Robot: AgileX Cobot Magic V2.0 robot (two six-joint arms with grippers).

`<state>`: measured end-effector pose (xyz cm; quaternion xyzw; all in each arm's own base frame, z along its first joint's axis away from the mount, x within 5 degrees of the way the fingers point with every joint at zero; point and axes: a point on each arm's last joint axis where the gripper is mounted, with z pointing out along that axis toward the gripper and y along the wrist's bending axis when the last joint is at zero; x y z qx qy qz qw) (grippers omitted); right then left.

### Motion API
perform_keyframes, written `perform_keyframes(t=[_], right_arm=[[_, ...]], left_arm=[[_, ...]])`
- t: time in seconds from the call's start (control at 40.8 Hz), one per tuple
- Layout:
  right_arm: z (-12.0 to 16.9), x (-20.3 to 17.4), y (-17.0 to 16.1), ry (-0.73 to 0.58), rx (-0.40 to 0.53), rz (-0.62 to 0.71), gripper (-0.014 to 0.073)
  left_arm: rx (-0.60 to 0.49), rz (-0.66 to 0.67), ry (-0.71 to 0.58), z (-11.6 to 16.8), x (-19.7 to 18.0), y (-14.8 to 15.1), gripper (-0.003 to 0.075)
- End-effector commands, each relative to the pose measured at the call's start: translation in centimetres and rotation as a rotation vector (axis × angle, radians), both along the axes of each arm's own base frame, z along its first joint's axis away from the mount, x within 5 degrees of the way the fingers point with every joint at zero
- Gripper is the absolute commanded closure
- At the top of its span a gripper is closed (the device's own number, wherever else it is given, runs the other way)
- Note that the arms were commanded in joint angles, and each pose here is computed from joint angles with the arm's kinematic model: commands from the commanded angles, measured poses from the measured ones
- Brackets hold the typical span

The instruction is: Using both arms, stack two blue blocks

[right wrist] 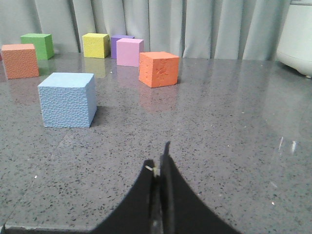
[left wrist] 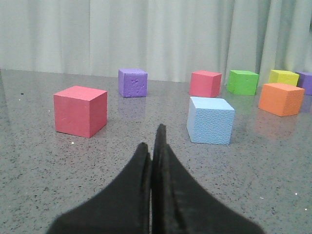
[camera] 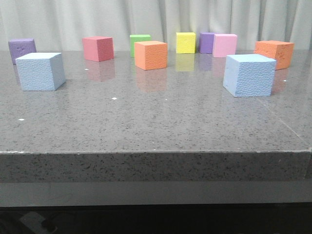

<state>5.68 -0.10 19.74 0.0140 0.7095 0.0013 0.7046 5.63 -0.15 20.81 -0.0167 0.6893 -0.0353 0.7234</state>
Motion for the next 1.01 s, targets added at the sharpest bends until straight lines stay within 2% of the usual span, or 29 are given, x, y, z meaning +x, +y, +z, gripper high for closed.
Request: perform_keyframes(t=[0.0,0.638,0.809,0.981], right_arm=[[1.1,-0.2,0.0,-0.107,-0.016,-0.009,0.0718],[1.2,-0.2,0.0,-0.122,-0.017,-0.009,0.0718],[1.9,-0.3,0.0,-0.194,-0.018,-0.01,0.0718],[3.9,-0.8,0.0,-0.192,-0.018,-0.01,0.0718]], left_arm=[[-0.005,0.006,-0.101,0.8,-0.2,0.1,0.0741],[-0.005,0.006,-0.101,0.8,-0.2,0.1,0.0741],[-0.007,0.007,-0.121,1.0,-0.3,0.1,0.0741],[-0.009,0.01,-0.193,2.3,-0.5,0.1,0.0741]])
